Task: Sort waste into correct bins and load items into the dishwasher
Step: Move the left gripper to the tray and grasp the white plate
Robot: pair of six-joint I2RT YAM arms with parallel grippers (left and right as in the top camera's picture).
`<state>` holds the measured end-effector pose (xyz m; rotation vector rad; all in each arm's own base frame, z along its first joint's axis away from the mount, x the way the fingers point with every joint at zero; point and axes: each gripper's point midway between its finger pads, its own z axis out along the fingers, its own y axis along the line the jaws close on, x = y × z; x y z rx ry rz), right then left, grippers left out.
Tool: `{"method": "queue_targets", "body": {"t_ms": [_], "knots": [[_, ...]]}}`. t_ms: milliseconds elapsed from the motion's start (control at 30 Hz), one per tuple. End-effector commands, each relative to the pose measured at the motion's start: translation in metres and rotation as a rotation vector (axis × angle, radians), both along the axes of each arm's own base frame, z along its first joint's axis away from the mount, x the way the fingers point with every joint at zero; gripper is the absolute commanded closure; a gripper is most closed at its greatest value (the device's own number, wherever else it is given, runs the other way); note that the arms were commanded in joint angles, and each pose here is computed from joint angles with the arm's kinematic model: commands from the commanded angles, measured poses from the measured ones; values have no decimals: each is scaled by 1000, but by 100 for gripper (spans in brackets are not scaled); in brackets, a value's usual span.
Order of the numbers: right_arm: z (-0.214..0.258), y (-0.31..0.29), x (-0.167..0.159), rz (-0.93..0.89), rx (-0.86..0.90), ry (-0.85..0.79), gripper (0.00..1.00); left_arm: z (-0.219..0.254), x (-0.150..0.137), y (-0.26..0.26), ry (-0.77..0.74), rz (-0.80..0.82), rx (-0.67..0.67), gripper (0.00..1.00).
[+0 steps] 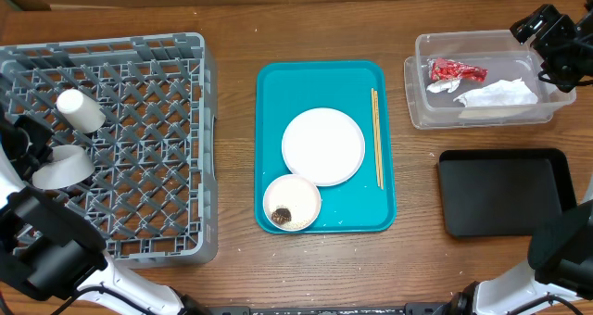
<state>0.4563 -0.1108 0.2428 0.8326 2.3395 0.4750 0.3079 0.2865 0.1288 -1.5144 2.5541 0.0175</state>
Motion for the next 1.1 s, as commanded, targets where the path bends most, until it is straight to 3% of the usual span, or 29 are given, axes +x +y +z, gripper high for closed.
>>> {"method": "queue_targets", "body": {"t_ms": [0,100,300,433,500,700,767,867,1067], "knots": [[17,-1,1,-1,-12,-41,0,-7,-16,5,53,33,-8,96],[17,-1,1,-1,-12,-41,0,-7,-25,6,76,50,-15,96],[17,-1,1,-1,-12,-41,0,-4,-59,2,195,258,-21,96],[17,-1,1,-1,-12,-41,0,18,-55,-4,129,234,-13,96],[17,-1,1,-1,-12,-41,0,40,-41,-13,31,159,-14,96],[17,-1,1,-1,-12,-41,0,166,49,-125,-600,-469,-57,96],[17,-1,1,-1,-12,-41,0,204,66,-180,-764,-660,-86,50],[17,-1,1,-1,-12,-41,0,221,81,-243,-833,-839,-129,0],[17,-1,1,-1,-12,-41,0,201,99,-370,-789,-1145,-221,0]]}}
